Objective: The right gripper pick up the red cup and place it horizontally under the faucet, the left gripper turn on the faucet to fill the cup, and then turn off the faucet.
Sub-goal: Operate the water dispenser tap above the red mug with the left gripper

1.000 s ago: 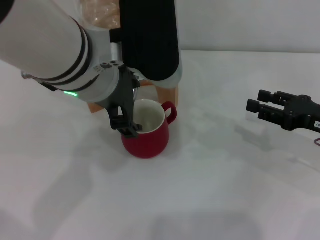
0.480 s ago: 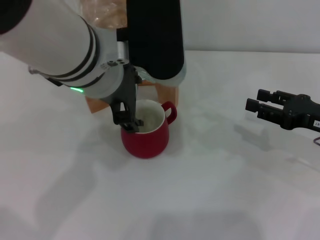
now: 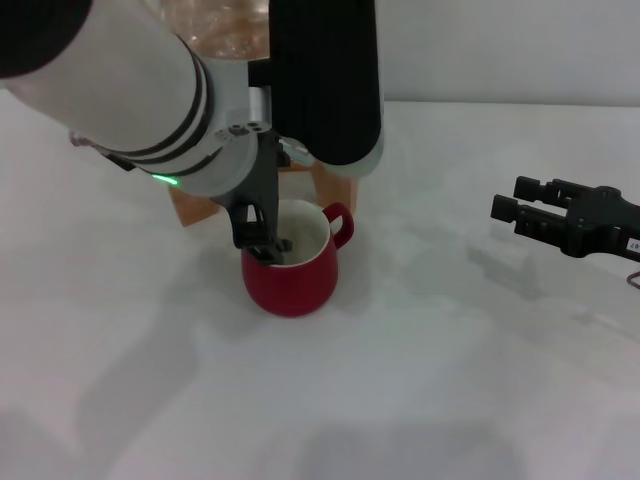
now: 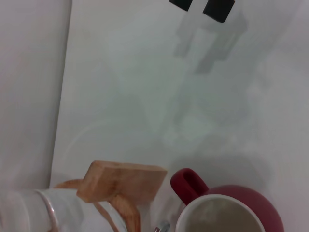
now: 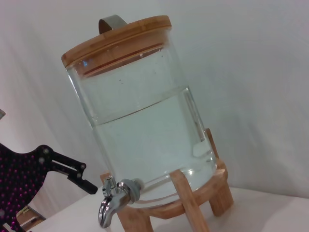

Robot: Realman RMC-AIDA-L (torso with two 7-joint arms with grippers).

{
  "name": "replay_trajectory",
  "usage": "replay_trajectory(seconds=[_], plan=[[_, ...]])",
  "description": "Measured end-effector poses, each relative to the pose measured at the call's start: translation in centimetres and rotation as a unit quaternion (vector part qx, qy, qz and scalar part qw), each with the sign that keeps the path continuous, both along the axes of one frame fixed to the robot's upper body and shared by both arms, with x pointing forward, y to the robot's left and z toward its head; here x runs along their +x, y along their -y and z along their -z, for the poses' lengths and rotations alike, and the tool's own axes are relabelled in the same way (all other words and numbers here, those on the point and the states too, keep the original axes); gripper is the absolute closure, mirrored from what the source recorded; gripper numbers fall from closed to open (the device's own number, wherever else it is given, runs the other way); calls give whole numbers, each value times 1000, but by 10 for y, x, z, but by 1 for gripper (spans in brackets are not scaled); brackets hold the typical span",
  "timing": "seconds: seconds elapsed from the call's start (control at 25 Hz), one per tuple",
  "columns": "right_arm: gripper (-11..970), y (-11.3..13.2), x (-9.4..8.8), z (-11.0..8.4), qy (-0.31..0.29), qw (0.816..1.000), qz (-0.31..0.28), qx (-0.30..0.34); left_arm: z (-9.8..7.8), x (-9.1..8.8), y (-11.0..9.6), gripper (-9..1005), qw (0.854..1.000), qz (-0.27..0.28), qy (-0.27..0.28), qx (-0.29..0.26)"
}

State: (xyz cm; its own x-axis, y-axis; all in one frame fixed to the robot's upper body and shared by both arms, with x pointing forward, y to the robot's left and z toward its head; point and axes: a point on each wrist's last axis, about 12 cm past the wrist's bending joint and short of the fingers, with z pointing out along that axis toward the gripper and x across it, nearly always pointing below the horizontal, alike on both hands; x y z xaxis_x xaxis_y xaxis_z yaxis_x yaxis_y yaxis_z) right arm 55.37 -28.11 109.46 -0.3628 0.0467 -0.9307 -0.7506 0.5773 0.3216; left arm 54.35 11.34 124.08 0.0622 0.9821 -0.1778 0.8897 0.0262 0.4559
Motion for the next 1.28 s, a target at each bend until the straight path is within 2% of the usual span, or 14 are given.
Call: replay_trajectory(seconds=[1.28], plan=[[401,2,-3,3,-4,1000,4,1,7,2,13,109,1000,18,4,11]])
